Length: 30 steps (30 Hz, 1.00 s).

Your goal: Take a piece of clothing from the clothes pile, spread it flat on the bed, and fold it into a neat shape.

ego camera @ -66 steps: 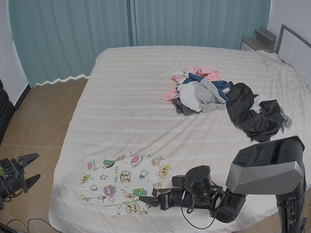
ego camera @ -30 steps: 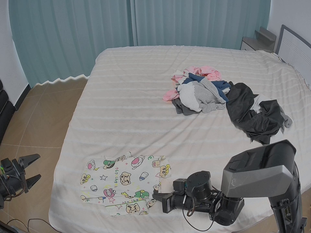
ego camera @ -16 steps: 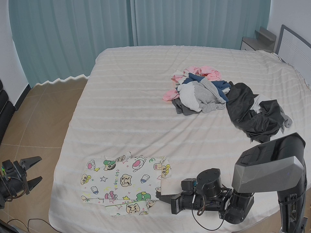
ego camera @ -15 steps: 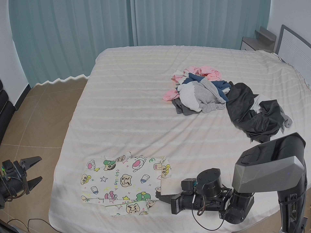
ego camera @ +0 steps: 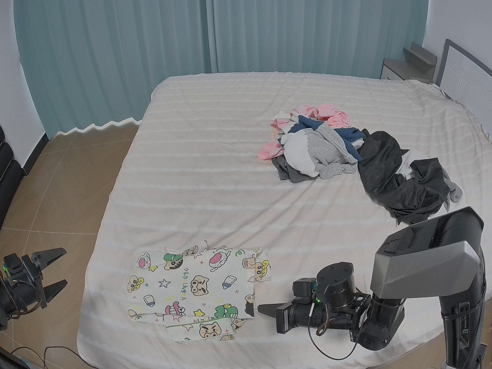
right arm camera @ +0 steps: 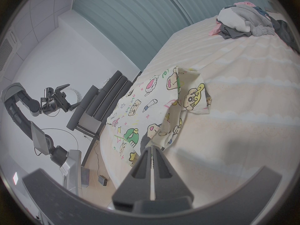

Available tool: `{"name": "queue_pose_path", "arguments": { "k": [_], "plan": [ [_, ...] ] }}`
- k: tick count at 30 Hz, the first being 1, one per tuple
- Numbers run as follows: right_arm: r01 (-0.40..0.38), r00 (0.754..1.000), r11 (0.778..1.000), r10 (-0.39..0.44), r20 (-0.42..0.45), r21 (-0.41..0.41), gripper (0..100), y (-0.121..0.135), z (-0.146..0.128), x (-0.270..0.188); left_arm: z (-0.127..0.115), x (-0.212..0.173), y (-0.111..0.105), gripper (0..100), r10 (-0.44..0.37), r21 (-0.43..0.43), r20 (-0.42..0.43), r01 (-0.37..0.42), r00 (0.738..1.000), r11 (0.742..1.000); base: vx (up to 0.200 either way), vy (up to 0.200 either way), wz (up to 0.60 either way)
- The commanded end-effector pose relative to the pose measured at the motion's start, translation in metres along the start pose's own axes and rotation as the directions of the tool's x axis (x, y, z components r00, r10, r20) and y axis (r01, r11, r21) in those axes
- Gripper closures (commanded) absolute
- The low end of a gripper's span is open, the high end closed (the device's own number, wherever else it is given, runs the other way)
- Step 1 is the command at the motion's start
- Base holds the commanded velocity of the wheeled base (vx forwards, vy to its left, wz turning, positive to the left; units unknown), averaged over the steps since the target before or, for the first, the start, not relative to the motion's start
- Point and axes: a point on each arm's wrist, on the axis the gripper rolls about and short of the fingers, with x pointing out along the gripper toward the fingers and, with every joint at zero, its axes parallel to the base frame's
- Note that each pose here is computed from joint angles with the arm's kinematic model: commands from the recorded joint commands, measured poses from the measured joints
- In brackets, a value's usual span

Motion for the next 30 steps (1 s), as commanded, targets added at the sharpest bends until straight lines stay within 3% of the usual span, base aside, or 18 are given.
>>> {"name": "queue_pose_path", "arguments": {
  "k": [1, 2, 3, 5, 9, 12, 14, 16, 19, 20, 23, 25, 30],
  "plan": [
    [0.007, 1.0, 1.0, -0.007, 0.009, 0.004, 100, -0.002, 0.003, -0.003, 0.003, 0.002, 0.001, 0, 0.003, -0.004, -0.004, -0.003, 1.0, 1.0, 0.0, 0.0, 0.0],
    [0.007, 1.0, 1.0, -0.007, 0.018, 0.004, 100, -0.003, 0.005, -0.004, 0.005, 0.003, 0.0, 0, 0.001, 0.001, -0.005, -0.001, 1.0, 1.0, 0.0, 0.0, 0.0],
    [0.005, 1.0, 1.0, -0.005, 0.03, 0.002, 0, -0.002, 0.009, -0.005, 0.007, 0.005, -0.002, 0, -0.005, 0.013, -0.011, 0.005, 1.0, 1.0, 0.0, 0.0, 0.0],
    [0.006, 0.999, 1.0, -0.007, 0.053, 0.003, 0, -0.003, 0.016, -0.007, 0.007, 0.016, -0.011, 0, -0.022, 0.052, -0.061, 0.026, 0.998, 0.998, 0.0, 0.0, 0.0],
    [0.019, 0.998, 1.0, -0.02, 0.054, 0.017, 0, -0.006, 0.021, -0.005, 0.006, 0.045, -0.025, 0, 0.068, 0.128, -0.087, -0.056, 0.994, 0.99, 0.0, 0.0, 0.0],
    [0.032, 0.998, 0.999, -0.033, 0.047, 0.032, 0, -0.01, 0.023, -0.002, 0.02, 0.069, -0.021, 0, 0.093, 0.14, -0.129, -0.075, 0.987, 0.987, 0.0, 0.0, 0.0],
    [0.041, 0.999, 0.998, -0.042, 0.035, 0.037, 0, -0.012, 0.024, 0.002, 0.03, 0.086, -0.008, 0, 0.141, 0.194, -0.157, -0.109, 0.978, 0.975, 0.0, 0.0, 0.0],
    [0.048, 0.998, 0.998, -0.049, 0.027, 0.04, 0, -0.011, 0.024, 0.004, 0.034, 0.102, 0.011, 0, 0.234, 0.294, -0.165, -0.179, 0.958, 0.939, 0.0, 0.0, 0.0],
    [0.044, 0.998, 0.998, -0.045, 0.036, 0.036, 0, -0.01, 0.027, 0.004, 0.031, 0.118, 0.041, 0, 0.382, 0.444, -0.167, -0.277, 0.909, 0.852, 0.0, 0.0, 0.0],
    [0.042, 0.998, 0.998, -0.044, 0.04, 0.035, 0, -0.01, 0.028, 0.005, 0.029, 0.122, 0.047, 0, 0.377, 0.458, -0.194, -0.256, 0.906, 0.851, 0.0, 0.0, 0.0],
    [0.036, 0.998, 0.999, -0.037, 0.041, 0.029, 0, -0.009, 0.028, 0.01, 0.025, 0.131, 0.058, 0, 0.275, 0.427, -0.282, -0.136, 0.919, 0.894, 0.0, 0.0, 0.0],
    [0.041, 0.999, 0.999, -0.042, 0.026, 0.032, 0, -0.01, 0.024, 0.013, 0.022, 0.137, 0.063, 0, 0.236, 0.417, -0.319, -0.088, 0.918, 0.905, 0.0, 0.0, 0.0],
    [0.059, 0.998, 0.997, -0.059, -0.002, 0.041, 0, -0.013, 0.025, 0.022, 0.013, 0.158, 0.076, 0, 0.224, 0.433, -0.375, -0.044, 0.9, 0.9, 0.0, 0.0, 0.0]
  ]
}}
